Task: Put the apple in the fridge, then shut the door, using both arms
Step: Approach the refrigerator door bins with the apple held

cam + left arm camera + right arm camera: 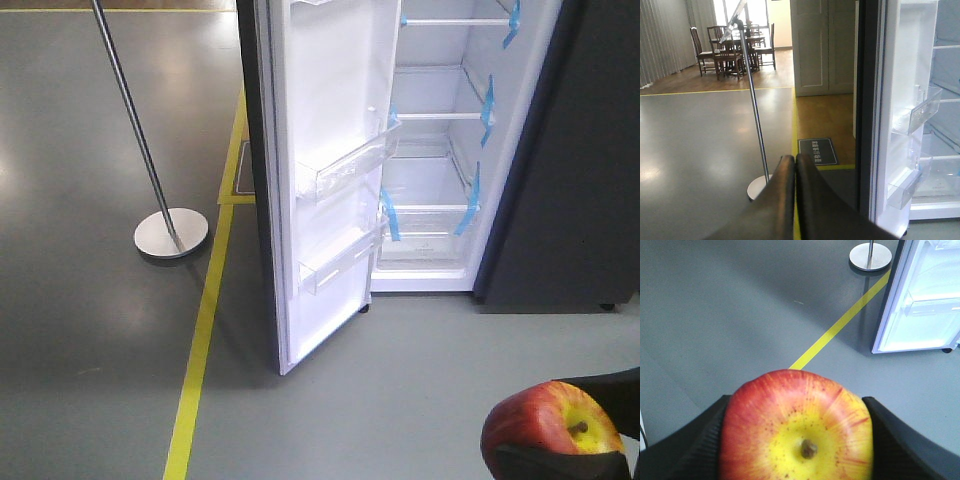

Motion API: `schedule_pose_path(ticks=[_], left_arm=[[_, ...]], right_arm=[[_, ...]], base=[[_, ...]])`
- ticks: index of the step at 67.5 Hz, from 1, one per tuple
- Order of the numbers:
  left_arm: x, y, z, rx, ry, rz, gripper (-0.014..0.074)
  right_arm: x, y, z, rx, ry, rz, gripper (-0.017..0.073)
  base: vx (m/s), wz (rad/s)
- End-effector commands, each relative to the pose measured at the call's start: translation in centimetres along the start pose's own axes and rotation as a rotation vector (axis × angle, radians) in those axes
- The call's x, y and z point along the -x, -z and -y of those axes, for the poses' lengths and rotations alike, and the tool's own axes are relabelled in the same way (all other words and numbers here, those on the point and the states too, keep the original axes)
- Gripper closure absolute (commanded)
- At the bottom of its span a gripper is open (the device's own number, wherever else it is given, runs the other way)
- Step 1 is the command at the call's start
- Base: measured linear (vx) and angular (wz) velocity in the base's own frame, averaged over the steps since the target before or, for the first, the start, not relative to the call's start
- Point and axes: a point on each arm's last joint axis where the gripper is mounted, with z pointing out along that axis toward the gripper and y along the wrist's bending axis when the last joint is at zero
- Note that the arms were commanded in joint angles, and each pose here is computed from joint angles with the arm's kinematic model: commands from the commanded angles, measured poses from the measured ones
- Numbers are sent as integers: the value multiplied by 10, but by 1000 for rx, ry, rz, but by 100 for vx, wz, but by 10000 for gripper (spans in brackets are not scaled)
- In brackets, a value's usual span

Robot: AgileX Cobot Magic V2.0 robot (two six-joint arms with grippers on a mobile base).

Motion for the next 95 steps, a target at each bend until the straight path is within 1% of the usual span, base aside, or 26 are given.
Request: schedule_pose_path(ticks=[1,95], left_arm=[[4,1,0,-6,17,80,600],[4,1,0,-6,17,80,600]], right_arm=[[12,6,-1,-5,4,91,197],[12,6,-1,-5,4,91,200]], base=[[14,3],[12,1]])
